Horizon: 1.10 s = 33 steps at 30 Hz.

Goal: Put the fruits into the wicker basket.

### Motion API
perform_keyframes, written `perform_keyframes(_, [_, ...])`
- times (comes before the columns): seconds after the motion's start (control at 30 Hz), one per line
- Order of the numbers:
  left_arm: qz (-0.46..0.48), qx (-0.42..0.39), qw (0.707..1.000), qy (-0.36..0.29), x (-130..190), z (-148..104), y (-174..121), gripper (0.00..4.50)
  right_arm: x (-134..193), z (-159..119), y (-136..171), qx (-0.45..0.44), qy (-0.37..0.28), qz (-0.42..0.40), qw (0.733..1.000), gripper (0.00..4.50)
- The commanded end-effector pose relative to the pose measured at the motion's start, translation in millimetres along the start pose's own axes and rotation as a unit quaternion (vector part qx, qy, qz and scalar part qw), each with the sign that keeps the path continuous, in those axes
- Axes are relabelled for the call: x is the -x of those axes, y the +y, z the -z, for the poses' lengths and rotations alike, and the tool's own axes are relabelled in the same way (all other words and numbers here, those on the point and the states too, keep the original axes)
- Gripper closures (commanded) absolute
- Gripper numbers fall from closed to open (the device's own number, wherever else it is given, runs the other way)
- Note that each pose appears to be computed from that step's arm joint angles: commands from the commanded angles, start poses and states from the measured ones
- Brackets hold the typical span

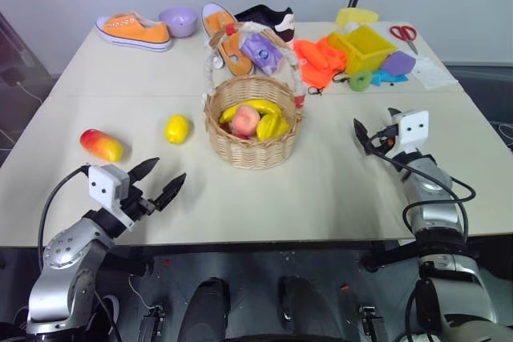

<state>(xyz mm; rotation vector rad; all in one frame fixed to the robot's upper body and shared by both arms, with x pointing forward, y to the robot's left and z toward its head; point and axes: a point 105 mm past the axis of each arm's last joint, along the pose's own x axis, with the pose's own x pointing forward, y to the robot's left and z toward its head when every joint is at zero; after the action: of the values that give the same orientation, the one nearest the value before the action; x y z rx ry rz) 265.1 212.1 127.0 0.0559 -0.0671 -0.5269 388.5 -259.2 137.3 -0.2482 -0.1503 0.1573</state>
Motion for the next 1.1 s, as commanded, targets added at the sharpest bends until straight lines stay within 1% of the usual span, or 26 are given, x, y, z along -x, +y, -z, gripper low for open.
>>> perform_keyframes(0.03, [-0.011, -0.015, 1.000, -0.022, -2, -10, 4, 0.58, 0, -16, -3, 0.008, -0.033, 0.001, 0.999, 0.07])
perform_keyframes(0.1, [-0.025, -0.017, 0.999, -0.025, -2, -11, 8, 0.58, 2, -16, -2, 0.008, -0.035, -0.001, 0.999, 0.07])
perform_keyframes(0.2, [-0.046, -0.018, 0.998, -0.027, -2, -12, 10, 0.58, 9, -24, 2, -0.005, -0.058, -0.006, 0.998, 0.07])
perform_keyframes(0.3, [-0.090, -0.026, 0.995, -0.029, -2, -12, 17, 0.58, 24, -33, 14, -0.021, -0.085, -0.020, 0.996, 0.07])
perform_keyframes(0.37, [-0.100, -0.022, 0.994, -0.037, -4, -13, 17, 0.58, 33, -37, 24, -0.033, -0.096, -0.033, 0.994, 0.07])
perform_keyframes(0.47, [-0.149, -0.024, 0.988, -0.022, -12, -9, 26, 0.58, 60, -58, 61, -0.022, -0.136, -0.131, 0.982, 0.07])
perform_keyframes(0.57, [-0.198, -0.012, 0.980, -0.018, -16, -12, 37, 0.58, 84, -74, 88, 0.026, -0.156, -0.227, 0.961, 0.07])
perform_keyframes(0.63, [-0.194, -0.017, 0.980, -0.029, -24, -19, 31, 0.58, 95, -79, 96, 0.007, -0.149, -0.257, 0.955, 0.07])
perform_keyframes(0.73, [-0.186, -0.005, 0.982, -0.045, -29, -21, 22, 0.58, 104, -75, 107, -0.010, -0.127, -0.287, 0.950, 0.07])
perform_keyframes(0.9, [-0.234, -0.007, 0.971, -0.042, -30, -19, 29, 0.58, 102, -73, 115, -0.007, -0.120, -0.307, 0.944, 0.07])
perform_keyframes(1.0, [-0.235, -0.001, 0.971, -0.041, -33, -21, 29, 0.58, 99, -73, 117, -0.005, -0.125, -0.315, 0.941, 0.07])
perform_keyframes(1.1, [-0.243, 0.015, 0.970, -0.023, -40, -22, 33, 0.58, 99, -69, 121, 0.008, -0.119, -0.340, 0.933, 0.07])
